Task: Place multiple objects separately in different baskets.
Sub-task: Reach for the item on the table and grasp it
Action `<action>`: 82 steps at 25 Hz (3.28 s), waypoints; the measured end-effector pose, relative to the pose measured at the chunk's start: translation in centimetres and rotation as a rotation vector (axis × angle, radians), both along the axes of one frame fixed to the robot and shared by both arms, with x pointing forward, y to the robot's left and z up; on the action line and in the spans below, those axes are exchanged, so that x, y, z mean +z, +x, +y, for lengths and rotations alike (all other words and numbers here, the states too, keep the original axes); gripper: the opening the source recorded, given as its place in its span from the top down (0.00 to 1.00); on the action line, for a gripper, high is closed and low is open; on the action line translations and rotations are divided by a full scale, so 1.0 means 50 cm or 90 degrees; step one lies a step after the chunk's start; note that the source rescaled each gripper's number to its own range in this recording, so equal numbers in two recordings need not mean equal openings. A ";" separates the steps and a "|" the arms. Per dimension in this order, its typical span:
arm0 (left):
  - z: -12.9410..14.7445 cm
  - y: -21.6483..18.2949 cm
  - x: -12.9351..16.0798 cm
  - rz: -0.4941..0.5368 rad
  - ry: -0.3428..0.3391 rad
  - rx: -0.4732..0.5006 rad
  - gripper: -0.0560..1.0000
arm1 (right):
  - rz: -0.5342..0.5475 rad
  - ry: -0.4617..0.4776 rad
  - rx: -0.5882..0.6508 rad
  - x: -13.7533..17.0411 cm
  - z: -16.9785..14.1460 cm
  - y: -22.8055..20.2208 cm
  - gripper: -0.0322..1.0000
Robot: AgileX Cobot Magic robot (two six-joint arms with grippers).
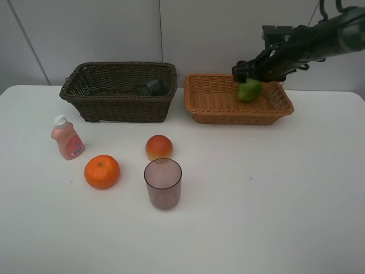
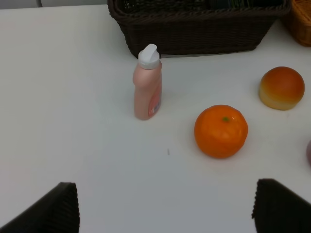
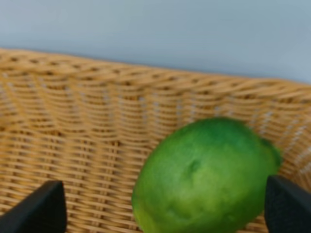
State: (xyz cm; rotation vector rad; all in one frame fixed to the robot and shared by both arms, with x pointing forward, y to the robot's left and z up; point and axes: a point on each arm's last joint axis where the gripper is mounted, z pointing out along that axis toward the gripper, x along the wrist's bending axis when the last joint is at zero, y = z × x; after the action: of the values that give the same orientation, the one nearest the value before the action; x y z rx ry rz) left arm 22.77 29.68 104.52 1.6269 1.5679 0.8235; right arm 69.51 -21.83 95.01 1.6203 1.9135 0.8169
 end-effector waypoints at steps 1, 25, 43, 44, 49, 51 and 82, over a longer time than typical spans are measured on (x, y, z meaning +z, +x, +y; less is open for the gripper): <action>0.000 0.000 0.000 0.000 0.000 0.000 0.07 | 0.000 0.000 0.000 0.011 -0.001 -0.003 0.09; 0.000 0.000 0.000 0.000 0.000 0.000 0.07 | -0.023 -0.022 0.005 0.270 -0.026 -0.126 0.00; 0.000 0.000 0.000 0.000 0.000 0.000 0.07 | -0.043 -0.053 0.009 0.312 -0.083 -0.415 0.00; 0.000 0.000 0.000 0.000 0.000 0.000 0.07 | -0.047 -0.052 0.009 0.311 -0.086 -0.434 0.00; 0.000 0.000 0.000 0.000 0.000 0.000 0.07 | -0.060 -0.032 0.006 0.300 -0.096 -0.505 0.00; 0.000 0.000 0.000 0.000 0.000 0.000 0.07 | -0.061 -0.023 0.005 0.295 -0.097 -0.522 0.00; 0.000 0.000 0.000 0.000 0.000 0.000 0.07 | -0.006 -0.036 0.013 0.324 -0.126 -0.691 0.00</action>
State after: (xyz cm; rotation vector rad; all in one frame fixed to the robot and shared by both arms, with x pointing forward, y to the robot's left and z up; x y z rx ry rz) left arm 22.77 29.68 104.52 1.6269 1.5679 0.8235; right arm 34.97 -28.13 111.19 1.5636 1.9330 0.7707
